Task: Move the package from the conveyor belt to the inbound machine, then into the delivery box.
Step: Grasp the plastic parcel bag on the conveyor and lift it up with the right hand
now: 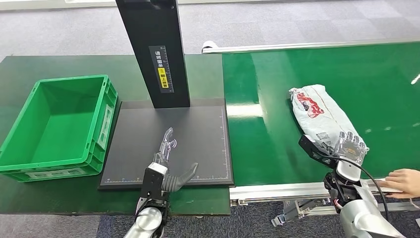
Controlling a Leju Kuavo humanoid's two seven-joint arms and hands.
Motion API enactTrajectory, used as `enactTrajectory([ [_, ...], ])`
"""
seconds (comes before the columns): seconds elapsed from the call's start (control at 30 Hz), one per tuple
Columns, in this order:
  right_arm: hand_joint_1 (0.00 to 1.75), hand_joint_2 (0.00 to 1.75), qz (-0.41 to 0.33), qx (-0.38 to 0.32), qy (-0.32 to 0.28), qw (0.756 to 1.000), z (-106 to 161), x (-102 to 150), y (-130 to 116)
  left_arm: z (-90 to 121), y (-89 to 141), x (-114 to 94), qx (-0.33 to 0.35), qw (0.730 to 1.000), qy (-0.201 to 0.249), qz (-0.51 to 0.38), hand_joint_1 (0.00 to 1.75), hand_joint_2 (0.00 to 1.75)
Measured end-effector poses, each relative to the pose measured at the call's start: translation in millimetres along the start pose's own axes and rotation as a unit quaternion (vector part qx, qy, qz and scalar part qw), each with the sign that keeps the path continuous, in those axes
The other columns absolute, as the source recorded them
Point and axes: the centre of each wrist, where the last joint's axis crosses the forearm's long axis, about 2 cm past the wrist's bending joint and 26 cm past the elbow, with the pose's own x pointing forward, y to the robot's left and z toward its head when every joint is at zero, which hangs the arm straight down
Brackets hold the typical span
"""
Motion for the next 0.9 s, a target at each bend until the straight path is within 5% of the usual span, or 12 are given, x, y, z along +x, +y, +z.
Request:
enactTrajectory([
  [0.23, 0.0, 1.75, 0.052, 0.027, 0.059, 0.997, -2.6, -9.1, 3.0, 0.6, 0.0, -3.0, -0.001, 1.0, 0.005, 0.002, 0.0, 1.75],
  [0.27, 0.25, 1.75, 0.055, 0.03, 0.061, 0.996, -2.9, -10.6, 3.3, 0.8, -0.1, -3.4, -0.002, 1.0, 0.006, 0.002, 0.0, 1.75],
  [0.37, 1.51, 1.75, 0.058, 0.036, 0.052, 0.996, -4.2, -13.2, 3.0, 1.4, -0.8, -4.2, -0.002, 1.0, 0.006, 0.004, 0.0, 1.75],
  [0.4, 1.68, 1.75, 0.056, 0.037, 0.043, 0.997, -4.7, -13.5, 2.3, 1.6, -1.0, -4.5, -0.002, 1.0, 0.006, 0.005, 0.0, 1.75],
  [0.9, 1.75, 1.75, 0.012, -0.016, -0.077, 0.997, -6.6, -11.5, -3.9, 4.4, -7.5, -5.5, -0.017, 1.0, 0.008, 0.016, 0.0, 1.75],
])
